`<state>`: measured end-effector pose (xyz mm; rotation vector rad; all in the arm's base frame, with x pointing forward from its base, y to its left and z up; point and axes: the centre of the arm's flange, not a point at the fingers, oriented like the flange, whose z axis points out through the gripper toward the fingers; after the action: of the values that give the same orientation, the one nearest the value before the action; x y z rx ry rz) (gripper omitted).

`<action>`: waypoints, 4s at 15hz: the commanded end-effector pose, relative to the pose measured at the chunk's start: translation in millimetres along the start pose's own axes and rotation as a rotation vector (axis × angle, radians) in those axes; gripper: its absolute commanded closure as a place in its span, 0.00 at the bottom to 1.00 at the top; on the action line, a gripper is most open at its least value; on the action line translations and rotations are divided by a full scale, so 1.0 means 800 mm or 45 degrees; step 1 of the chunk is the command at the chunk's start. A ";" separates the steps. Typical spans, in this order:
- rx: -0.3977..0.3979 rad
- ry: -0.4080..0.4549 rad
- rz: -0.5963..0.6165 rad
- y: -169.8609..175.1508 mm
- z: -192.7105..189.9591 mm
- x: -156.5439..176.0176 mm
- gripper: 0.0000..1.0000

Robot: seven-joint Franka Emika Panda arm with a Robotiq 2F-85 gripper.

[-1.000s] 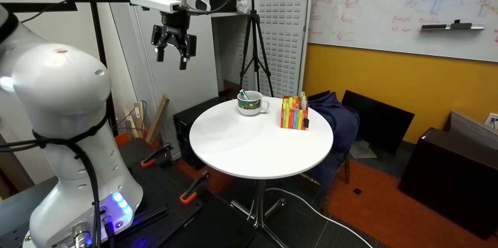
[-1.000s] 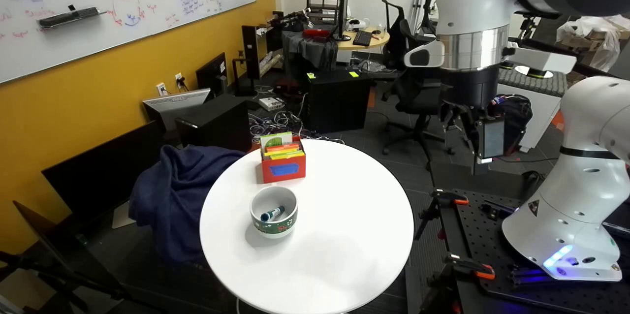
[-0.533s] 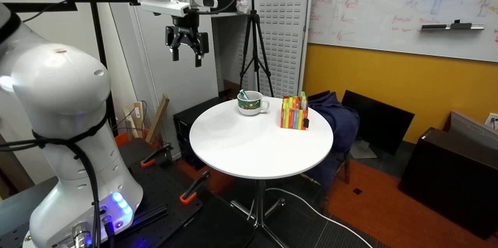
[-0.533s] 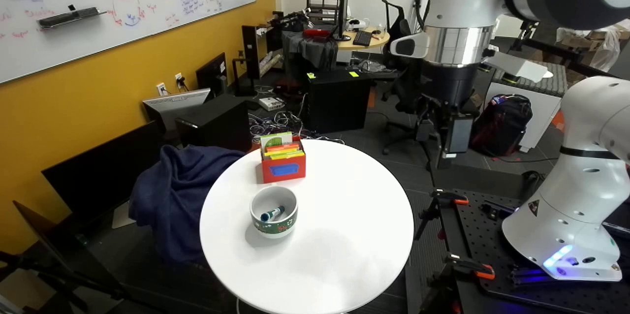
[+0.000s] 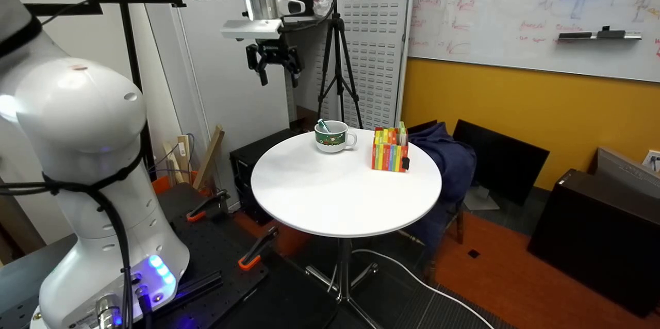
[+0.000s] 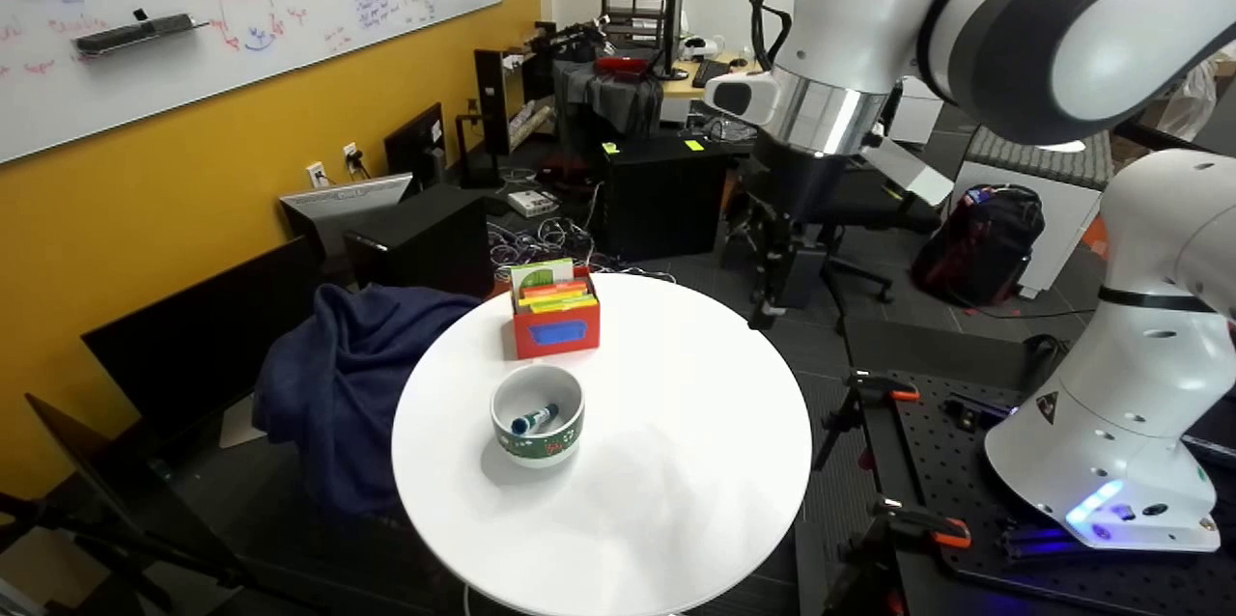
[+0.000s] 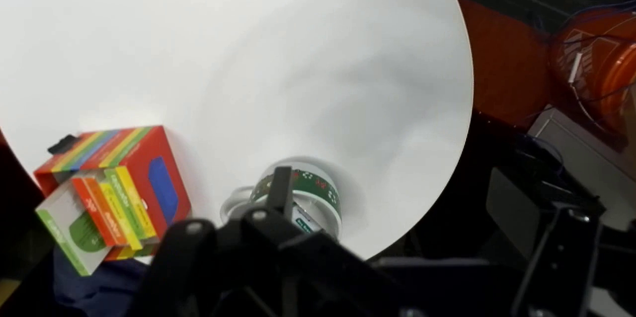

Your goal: Remove the marker from the cup and put it on the table

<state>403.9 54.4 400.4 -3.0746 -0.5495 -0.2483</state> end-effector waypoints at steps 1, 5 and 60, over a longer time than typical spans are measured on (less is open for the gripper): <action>-0.018 0.066 -0.132 0.020 0.022 0.030 0.00; -0.065 0.054 -0.286 0.032 0.029 0.042 0.00; -0.013 0.102 -1.760 0.125 0.196 0.225 0.11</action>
<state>612.2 31.3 281.4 -2.1319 -2.4375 -0.2588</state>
